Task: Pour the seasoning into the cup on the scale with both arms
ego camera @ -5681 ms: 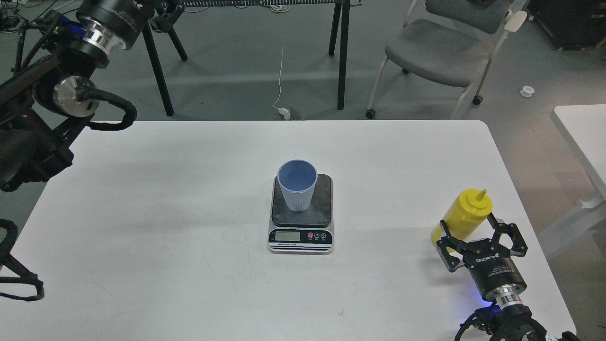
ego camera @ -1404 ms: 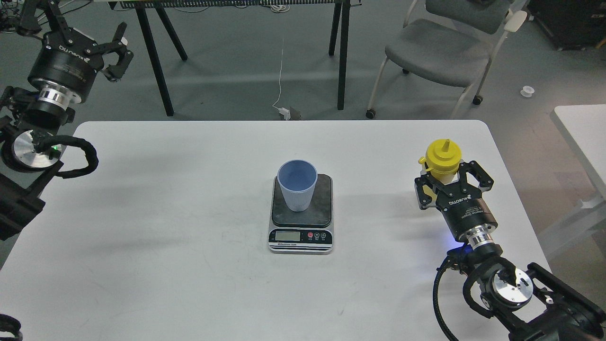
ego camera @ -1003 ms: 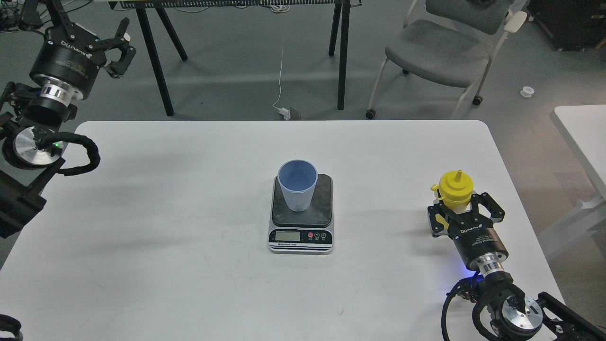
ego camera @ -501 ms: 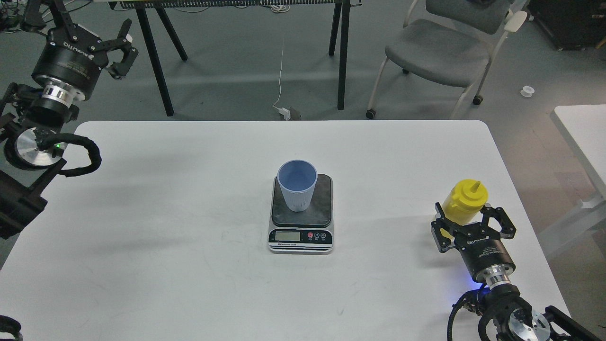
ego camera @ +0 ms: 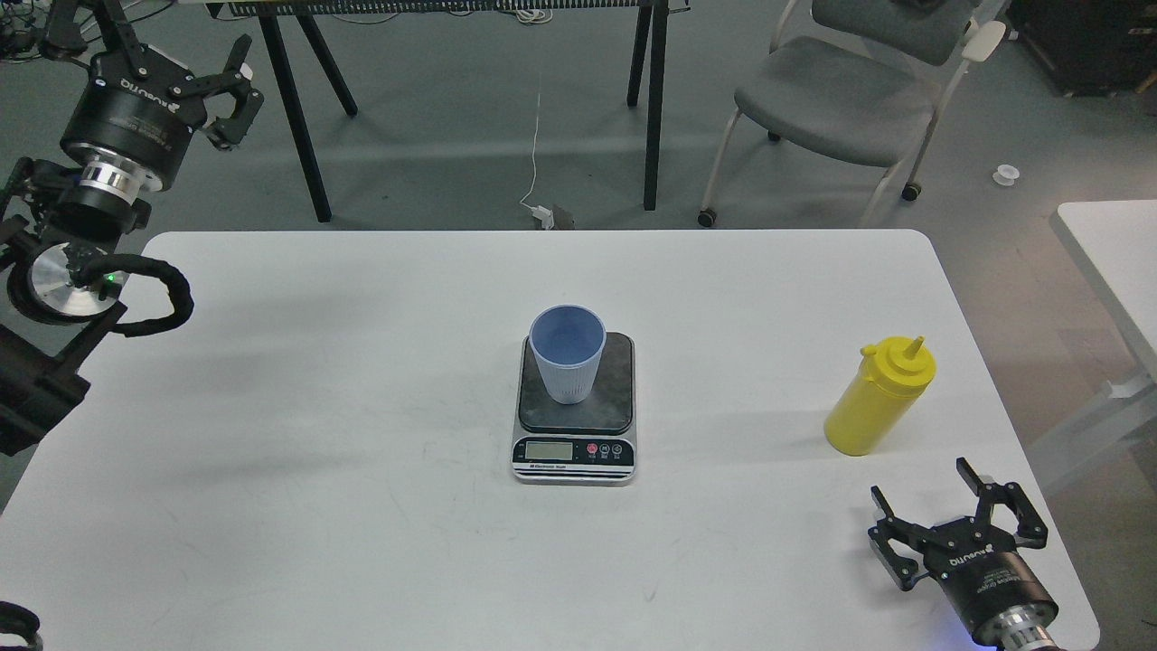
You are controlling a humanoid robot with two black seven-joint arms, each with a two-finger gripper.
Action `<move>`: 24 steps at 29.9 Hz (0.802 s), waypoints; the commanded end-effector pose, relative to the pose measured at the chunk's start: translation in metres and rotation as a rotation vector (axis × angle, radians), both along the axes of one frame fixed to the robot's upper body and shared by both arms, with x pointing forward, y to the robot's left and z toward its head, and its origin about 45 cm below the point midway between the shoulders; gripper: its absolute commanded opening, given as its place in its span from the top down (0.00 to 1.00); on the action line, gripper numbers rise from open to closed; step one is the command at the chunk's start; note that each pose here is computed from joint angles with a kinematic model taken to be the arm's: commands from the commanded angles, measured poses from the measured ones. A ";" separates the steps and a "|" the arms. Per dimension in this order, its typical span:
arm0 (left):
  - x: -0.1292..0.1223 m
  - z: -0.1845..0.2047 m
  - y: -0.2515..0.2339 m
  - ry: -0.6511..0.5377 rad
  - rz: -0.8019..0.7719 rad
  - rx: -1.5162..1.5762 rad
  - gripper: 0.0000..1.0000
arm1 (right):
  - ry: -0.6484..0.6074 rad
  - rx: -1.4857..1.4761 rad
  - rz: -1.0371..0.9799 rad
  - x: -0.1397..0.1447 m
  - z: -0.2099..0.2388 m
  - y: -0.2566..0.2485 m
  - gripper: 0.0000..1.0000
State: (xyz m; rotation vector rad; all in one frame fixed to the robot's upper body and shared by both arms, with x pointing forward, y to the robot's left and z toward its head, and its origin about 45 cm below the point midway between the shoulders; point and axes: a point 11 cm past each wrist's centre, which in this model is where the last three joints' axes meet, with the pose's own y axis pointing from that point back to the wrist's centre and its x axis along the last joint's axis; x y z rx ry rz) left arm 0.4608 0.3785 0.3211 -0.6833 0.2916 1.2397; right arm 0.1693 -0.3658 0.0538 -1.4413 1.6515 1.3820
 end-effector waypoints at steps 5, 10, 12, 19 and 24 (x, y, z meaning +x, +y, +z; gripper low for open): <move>-0.004 -0.005 0.010 0.005 0.015 -0.013 0.01 | -0.085 -0.265 -0.023 0.024 0.060 -0.098 0.01; -0.013 -0.024 0.021 0.030 0.026 -0.036 0.01 | -0.253 -0.375 -0.047 0.095 0.117 -0.129 0.01; -0.017 -0.035 0.029 0.053 0.053 -0.066 0.01 | -0.341 -0.397 -0.090 0.128 0.144 -0.137 0.01; -0.023 -0.051 0.046 0.089 0.109 -0.103 0.01 | -0.484 -0.502 -0.167 0.218 0.215 -0.157 0.01; -0.025 -0.053 0.047 0.094 0.111 -0.103 0.01 | -0.493 -0.541 -0.171 0.272 0.233 -0.135 0.01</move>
